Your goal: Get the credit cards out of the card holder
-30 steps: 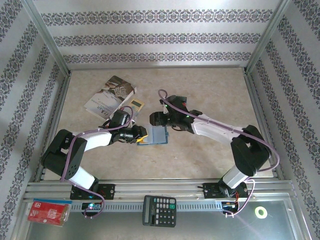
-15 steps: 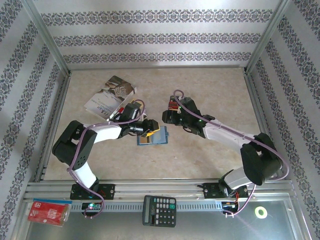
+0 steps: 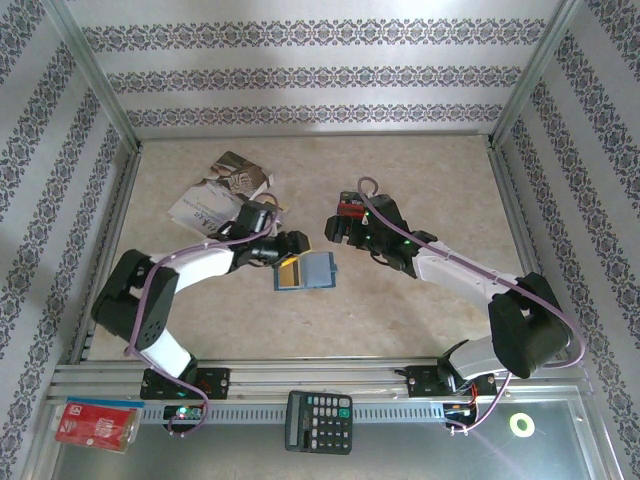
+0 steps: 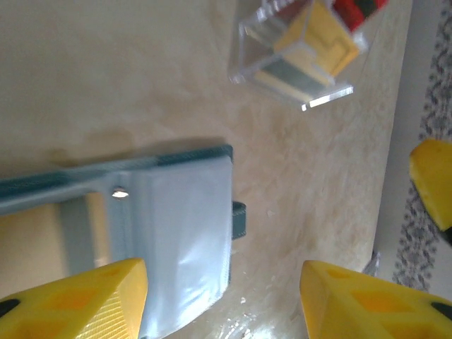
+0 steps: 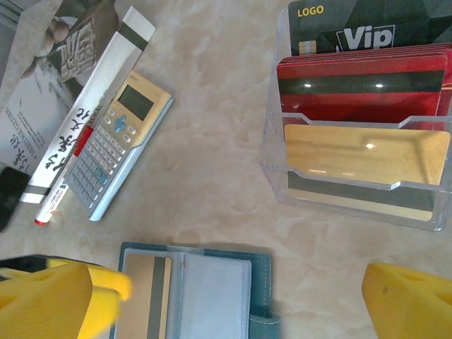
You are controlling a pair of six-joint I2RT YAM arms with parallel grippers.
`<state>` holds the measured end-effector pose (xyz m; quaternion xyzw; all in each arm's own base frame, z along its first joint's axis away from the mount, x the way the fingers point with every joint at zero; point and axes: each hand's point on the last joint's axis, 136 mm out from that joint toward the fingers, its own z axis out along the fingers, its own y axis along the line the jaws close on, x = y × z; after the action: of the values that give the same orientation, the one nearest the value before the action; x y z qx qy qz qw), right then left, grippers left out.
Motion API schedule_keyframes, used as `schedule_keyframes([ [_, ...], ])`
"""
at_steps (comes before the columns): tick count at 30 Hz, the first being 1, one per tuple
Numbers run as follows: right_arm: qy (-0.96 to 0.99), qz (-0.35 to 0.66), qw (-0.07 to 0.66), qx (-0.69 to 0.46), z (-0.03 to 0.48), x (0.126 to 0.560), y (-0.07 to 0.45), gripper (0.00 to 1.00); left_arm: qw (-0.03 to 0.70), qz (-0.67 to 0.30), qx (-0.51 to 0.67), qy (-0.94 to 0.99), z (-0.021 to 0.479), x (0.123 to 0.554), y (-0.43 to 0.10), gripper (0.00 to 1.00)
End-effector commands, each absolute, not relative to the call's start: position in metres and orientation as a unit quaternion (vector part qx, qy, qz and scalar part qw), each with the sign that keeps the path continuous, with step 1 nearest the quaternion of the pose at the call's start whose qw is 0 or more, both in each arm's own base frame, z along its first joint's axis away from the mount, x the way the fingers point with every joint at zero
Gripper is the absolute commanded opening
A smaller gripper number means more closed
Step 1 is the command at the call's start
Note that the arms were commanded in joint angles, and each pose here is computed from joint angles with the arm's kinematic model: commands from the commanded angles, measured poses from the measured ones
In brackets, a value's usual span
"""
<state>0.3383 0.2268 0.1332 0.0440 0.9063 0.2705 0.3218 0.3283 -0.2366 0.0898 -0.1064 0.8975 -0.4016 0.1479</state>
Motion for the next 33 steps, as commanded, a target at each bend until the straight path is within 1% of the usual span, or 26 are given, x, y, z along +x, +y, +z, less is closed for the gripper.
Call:
schedule_keyframes([
  [1, 0.909, 0.266, 0.315, 0.056, 0.122, 0.337, 0.222, 0.98, 0.181, -0.331, -0.139, 0.916, 0.089, 0.326, -0.190, 0.61],
  [6, 0.907, 0.298, 0.296, 0.027, 0.122, 0.332, 0.248, 0.98, 0.204, -0.278, -0.163, 0.924, 0.093, 0.319, -0.154, 0.68],
  [8, 0.909, 0.306, 0.283, 0.020, 0.118, 0.329, 0.263, 0.95, 0.205, -0.268, -0.167, 0.927, 0.092, 0.315, -0.148, 0.71],
  [12, 0.915, 0.312, 0.253, 0.016, 0.108, 0.327, 0.286, 0.86, 0.200, -0.255, -0.161, 0.932, 0.086, 0.306, -0.143, 0.75],
  [18, 0.916, 0.359, 0.179, 0.013, 0.091, 0.322, 0.324, 0.67, 0.189, -0.254, -0.159, 0.935, 0.080, 0.296, -0.141, 0.78],
  [22, 0.927, 0.349, 0.134, 0.023, 0.068, 0.317, 0.332, 0.55, 0.182, -0.271, -0.160, 0.932, 0.080, 0.297, -0.148, 0.74],
  [26, 0.928, 0.355, 0.116, 0.013, 0.064, 0.314, 0.339, 0.46, 0.170, -0.279, -0.151, 0.933, 0.078, 0.299, -0.160, 0.68],
  [32, 0.932, 0.350, 0.092, 0.008, 0.055, 0.311, 0.345, 0.32, 0.153, -0.282, -0.133, 0.938, 0.073, 0.303, -0.177, 0.53],
  [33, 0.932, 0.350, 0.089, 0.009, 0.053, 0.311, 0.346, 0.30, 0.151, -0.282, -0.130, 0.938, 0.072, 0.303, -0.179, 0.52],
])
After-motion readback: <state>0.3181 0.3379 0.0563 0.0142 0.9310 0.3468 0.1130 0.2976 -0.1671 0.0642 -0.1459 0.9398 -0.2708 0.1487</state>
